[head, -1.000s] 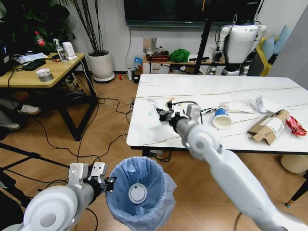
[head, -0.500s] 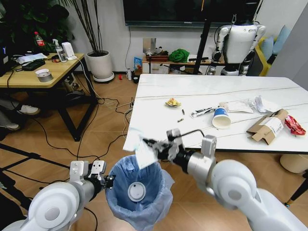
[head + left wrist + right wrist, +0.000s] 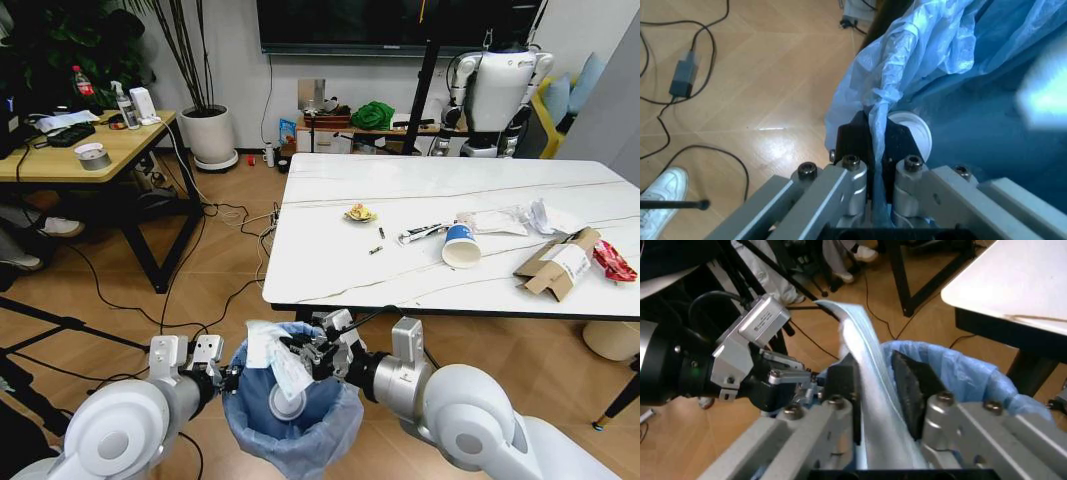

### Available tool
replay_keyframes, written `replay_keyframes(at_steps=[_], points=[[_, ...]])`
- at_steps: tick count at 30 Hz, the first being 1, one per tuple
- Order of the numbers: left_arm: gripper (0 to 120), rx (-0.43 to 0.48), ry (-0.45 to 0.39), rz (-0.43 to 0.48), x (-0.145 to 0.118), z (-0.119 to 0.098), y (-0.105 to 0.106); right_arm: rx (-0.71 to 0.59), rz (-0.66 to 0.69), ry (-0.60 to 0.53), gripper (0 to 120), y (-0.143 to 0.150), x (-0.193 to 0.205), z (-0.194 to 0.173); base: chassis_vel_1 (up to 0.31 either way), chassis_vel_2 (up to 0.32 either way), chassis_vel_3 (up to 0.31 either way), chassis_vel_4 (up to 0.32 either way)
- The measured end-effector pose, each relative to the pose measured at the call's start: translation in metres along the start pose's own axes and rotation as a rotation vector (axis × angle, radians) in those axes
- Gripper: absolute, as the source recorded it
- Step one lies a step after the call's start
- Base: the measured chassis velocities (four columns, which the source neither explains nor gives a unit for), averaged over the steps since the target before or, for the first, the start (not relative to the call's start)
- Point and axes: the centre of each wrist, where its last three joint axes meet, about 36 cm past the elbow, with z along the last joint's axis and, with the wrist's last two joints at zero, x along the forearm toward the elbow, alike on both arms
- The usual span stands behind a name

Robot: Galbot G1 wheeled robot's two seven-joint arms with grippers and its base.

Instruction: Pick up the trash bin and place the trash from the table into it.

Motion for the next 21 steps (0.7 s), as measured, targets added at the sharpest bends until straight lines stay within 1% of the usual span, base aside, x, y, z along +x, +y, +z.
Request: replay_keyframes(at_steps=[1, 2, 3, 4, 7, 9, 10, 11, 12, 14, 15, 16, 19, 20, 21], points=[[0, 0.0, 0.001, 0.001, 0.0, 0.0, 0.0, -0.002, -0.003, 0.003, 26, 0.001, 0.0, 0.002, 0.0, 0.0, 0.0, 0.0], [0, 0.0, 0.001, 0.001, 0.0, 0.0, 0.0, -0.002, -0.003, 0.003, 26, 0.001, 0.0, 0.002, 0.0, 0.0, 0.0, 0.0], [0, 0.0, 0.001, 0.002, 0.0, 0.001, -0.001, -0.003, -0.004, 0.006, 32, 0.001, -0.001, 0.003, 0.0, 0.0, 0.0, 0.0], [0, 0.0, 0.001, 0.002, 0.0, 0.001, -0.001, -0.005, -0.004, 0.008, 33, 0.001, -0.001, 0.004, 0.0, 0.0, 0.0, 0.0], [0, -0.001, -0.002, 0.003, 0.001, 0.0, -0.001, -0.009, 0.0, 0.02, 48, 0.001, -0.001, 0.01, 0.0, 0.0, 0.0, 0.0], [0, -0.002, -0.003, 0.003, 0.001, 0.0, -0.001, -0.011, 0.001, 0.025, 54, 0.001, -0.002, 0.013, 0.0, 0.0, 0.0, 0.0], [0, -0.002, -0.003, 0.003, 0.001, 0.0, -0.001, -0.011, 0.001, 0.025, 54, 0.001, -0.002, 0.013, 0.0, 0.0, 0.0, 0.0], [0, -0.002, -0.003, 0.003, 0.002, 0.0, -0.001, -0.012, 0.002, 0.027, 60, 0.001, -0.002, 0.014, 0.0, 0.0, 0.0, 0.0], [0, -0.002, -0.003, 0.004, 0.002, 0.0, -0.001, -0.013, 0.002, 0.029, 62, 0.001, -0.001, 0.014, 0.0, 0.0, 0.0, 0.0], [0, -0.002, -0.002, 0.005, 0.003, 0.001, -0.002, -0.01, 0.005, 0.032, 73, 0.001, -0.001, 0.017, 0.0, 0.0, 0.0, 0.0], [0, -0.003, -0.003, 0.005, 0.003, 0.001, -0.002, -0.006, 0.007, 0.034, 77, 0.0, -0.001, 0.018, 0.0, 0.0, 0.0, 0.0], [0, -0.003, -0.003, 0.005, 0.003, 0.001, -0.002, -0.006, 0.007, 0.034, 77, 0.0, -0.001, 0.018, 0.0, 0.0, 0.0, 0.0], [0, -0.003, -0.006, 0.004, 0.004, 0.0, -0.001, 0.008, 0.011, 0.035, 88, -0.001, 0.0, 0.02, 0.0, 0.0, 0.0, 0.0], [0, -0.003, -0.007, 0.004, 0.004, 0.0, -0.001, 0.013, 0.012, 0.035, 94, -0.002, 0.0, 0.02, 0.0, 0.0, 0.0, 0.0], [0, -0.003, -0.007, 0.004, 0.004, 0.0, -0.001, 0.014, 0.013, 0.035, 96, -0.002, 0.0, 0.021, 0.0, 0.0, 0.0, 0.0]])
